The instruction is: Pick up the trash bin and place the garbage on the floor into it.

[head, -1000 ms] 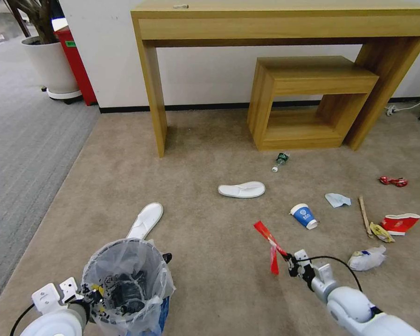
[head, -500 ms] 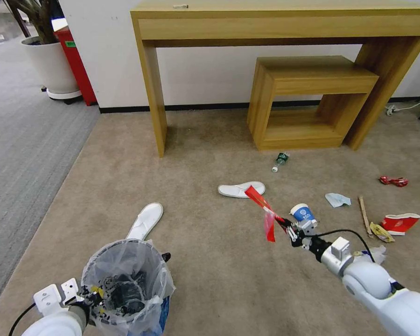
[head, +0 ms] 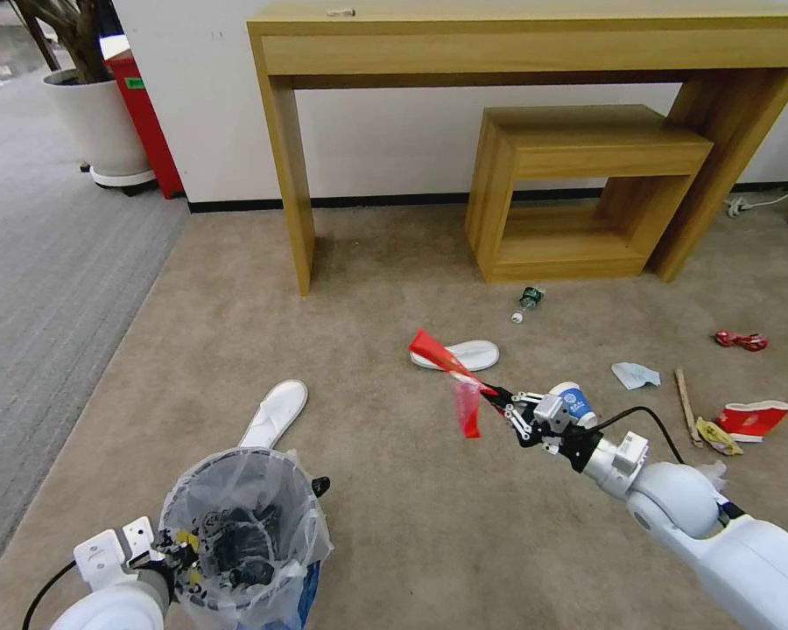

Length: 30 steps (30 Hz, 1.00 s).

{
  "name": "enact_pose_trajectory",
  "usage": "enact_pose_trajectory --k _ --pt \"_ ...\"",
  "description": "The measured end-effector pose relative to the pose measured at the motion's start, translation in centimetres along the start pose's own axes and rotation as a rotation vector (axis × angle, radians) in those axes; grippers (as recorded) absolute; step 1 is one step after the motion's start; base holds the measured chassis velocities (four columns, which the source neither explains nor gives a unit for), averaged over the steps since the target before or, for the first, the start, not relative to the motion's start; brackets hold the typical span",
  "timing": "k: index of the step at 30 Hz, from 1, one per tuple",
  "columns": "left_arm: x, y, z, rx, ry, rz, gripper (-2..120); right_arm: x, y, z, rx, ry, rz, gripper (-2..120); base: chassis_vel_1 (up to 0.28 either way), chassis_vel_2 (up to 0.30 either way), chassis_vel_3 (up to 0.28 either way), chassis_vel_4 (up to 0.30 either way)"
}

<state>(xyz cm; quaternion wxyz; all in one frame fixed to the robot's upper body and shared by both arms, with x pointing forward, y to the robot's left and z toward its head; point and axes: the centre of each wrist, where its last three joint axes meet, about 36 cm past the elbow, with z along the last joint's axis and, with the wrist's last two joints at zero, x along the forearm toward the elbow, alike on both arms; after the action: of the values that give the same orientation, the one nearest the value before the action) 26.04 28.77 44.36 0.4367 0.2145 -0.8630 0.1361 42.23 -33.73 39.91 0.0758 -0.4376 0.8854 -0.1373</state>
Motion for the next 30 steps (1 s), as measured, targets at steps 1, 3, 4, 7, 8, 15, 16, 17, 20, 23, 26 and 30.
enact_pose_trajectory --k 1,3,4,7,8,15,16,17,20,23,26,30 --pt "-0.1 -0.1 0.0 -0.005 -0.001 0.004 0 -0.6 0.0 -0.5 0.005 -0.027 -0.015 1 0.0 0.0 0.0 0.0" --pt "-0.1 -0.2 0.0 -0.009 -0.002 0.007 0 -1.0 -0.1 -0.8 0.008 -0.039 -0.025 1 0.0 0.0 0.0 0.0" --pt "-0.1 -0.3 0.0 -0.014 -0.001 0.012 0 -1.5 -0.1 -1.2 0.01 -0.055 -0.04 1 0.0 0.0 0.0 0.0" --pt "-0.2 -0.4 -0.1 -0.022 -0.001 0.015 0 -2.4 -0.1 -1.9 0.014 -0.077 -0.066 1 0.0 0.0 0.0 0.0" --pt "-0.2 -0.5 -0.1 -0.026 -0.002 0.017 0 -2.9 -0.2 -2.1 0.016 -0.085 -0.077 1 0.0 0.0 0.0 0.0" --pt "-0.4 -0.5 -0.5 -0.034 0.001 0.028 0 -5.4 -0.3 -3.3 0.027 -0.138 -0.126 1 0.0 0.0 0.0 0.0" --pt "-0.5 -0.6 -0.9 -0.033 0.002 0.034 0 -6.5 -0.4 -3.8 0.035 -0.157 -0.144 1 0.0 0.0 0.0 0.0" --pt "-0.5 -0.6 -1.0 -0.033 0.003 0.036 0 -7.0 -0.5 -4.0 0.041 -0.168 -0.153 1 0.0 0.0 0.0 0.0" --pt "-0.5 -0.6 -1.6 -0.033 0.006 0.044 0 -8.6 -0.7 -4.8 0.048 -0.197 -0.178 1 0.0 0.0 0.0 0.0" --pt "-0.6 -0.6 -2.2 -0.034 0.008 0.054 0 -10.1 -0.2 -5.3 0.043 -0.221 -0.213 1 0.0 0.0 0.0 0.0" --pt "-0.7 -0.6 -2.7 -0.037 0.009 0.06 0 -11.0 0.2 -5.5 0.036 -0.235 -0.243 1 0.0 0.0 0.0 0.0" --pt "-0.7 -0.7 -3.4 -0.041 0.008 0.073 0 -12.2 0.7 -6.0 0.025 -0.248 -0.278 1 0.0 0.0 0.0 0.0"
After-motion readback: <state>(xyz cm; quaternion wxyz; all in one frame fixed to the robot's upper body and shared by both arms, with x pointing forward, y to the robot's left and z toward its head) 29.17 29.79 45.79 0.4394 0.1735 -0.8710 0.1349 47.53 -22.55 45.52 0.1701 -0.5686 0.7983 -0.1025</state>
